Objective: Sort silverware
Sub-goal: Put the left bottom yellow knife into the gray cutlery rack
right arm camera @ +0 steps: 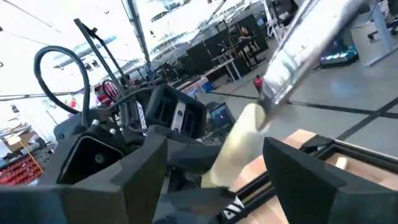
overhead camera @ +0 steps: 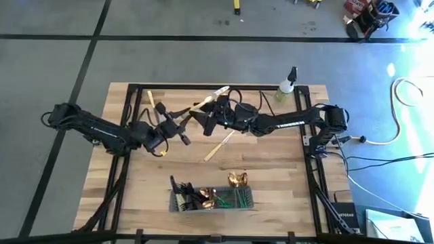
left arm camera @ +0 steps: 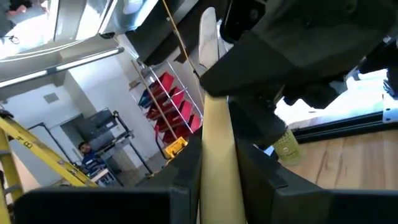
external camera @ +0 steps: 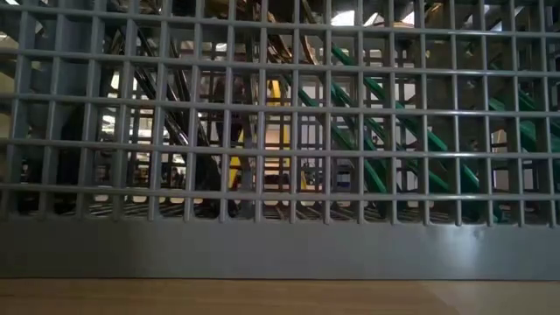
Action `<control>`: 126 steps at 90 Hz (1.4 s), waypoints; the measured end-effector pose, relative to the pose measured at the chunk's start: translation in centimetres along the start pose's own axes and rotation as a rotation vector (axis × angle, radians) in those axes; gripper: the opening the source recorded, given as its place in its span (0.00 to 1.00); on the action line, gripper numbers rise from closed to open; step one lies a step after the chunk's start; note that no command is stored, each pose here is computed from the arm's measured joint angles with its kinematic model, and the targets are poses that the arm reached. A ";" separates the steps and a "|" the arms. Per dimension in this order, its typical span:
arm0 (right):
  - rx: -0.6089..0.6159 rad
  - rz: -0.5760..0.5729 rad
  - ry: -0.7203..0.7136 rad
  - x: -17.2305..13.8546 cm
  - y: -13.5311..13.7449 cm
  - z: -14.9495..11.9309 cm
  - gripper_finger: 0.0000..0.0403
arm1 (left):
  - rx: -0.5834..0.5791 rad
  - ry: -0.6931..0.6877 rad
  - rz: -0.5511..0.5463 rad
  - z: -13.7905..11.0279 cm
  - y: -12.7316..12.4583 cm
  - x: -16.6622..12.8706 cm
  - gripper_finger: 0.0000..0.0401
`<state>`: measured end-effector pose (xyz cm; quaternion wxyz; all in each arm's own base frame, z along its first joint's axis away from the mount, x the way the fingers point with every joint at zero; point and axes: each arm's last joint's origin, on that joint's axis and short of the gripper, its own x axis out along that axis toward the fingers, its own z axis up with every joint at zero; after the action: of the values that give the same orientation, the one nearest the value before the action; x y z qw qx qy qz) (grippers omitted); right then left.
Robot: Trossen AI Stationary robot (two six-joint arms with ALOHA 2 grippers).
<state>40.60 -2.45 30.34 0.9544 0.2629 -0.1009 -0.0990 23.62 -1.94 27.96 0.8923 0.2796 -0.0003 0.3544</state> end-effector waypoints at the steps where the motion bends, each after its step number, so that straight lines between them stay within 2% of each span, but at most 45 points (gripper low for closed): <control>1: 0.000 0.000 0.001 0.1 0.0 -0.1 0.59 | 0.001 0.001 0.001 0.0 0.0 0.0 0.15; 12: -0.002 -0.006 0.010 0.3 -0.2 -0.4 0.48 | 0.015 0.007 0.004 0.0 0.0 0.0 0.15; 19: -0.004 -0.009 0.015 0.3 -0.2 -0.5 0.34 | 0.030 0.013 0.011 0.0 0.0 0.0 0.15; 29: -0.003 -0.013 0.016 0.3 -0.2 -0.5 0.10 | 0.042 0.013 0.015 0.0 0.0 0.0 0.15; 34: -0.007 -0.012 0.014 0.3 -0.2 -0.5 0.05 | 0.044 0.013 0.016 0.0 0.0 0.0 0.15; 57: -0.011 0.001 0.015 0.3 -0.2 -0.5 0.05 | 0.054 0.024 0.034 0.0 0.2 -0.1 0.17; 81: -0.021 0.033 0.002 0.2 0.2 0.0 0.05 | 0.048 -0.050 0.034 1.5 1.4 -1.3 0.45; 93: -0.085 0.013 -0.017 -0.1 0.1 1.1 0.05 | -0.053 -0.114 0.038 3.2 3.3 -3.1 0.60; 101: -0.126 -0.005 -0.030 -0.3 -0.1 1.8 0.05 | -0.107 -0.135 -0.005 3.9 4.0 -4.5 0.66; 108: -0.145 -0.003 -0.050 -0.5 -0.2 2.7 0.05 | -0.139 -0.101 -0.042 4.1 4.2 -5.6 0.69; 115: -0.149 0.046 -0.030 -0.8 0.2 3.1 0.05 | -0.166 -0.039 -0.075 3.9 4.2 -6.7 0.70; 126: -0.144 0.160 0.136 -0.6 1.5 2.7 0.05 | -0.216 0.072 -0.091 3.2 4.0 -8.0 0.70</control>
<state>39.60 -2.30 33.29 0.9803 0.1911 -0.0495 -0.0114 15.78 -6.21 31.03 0.9319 0.1685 0.0064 0.3212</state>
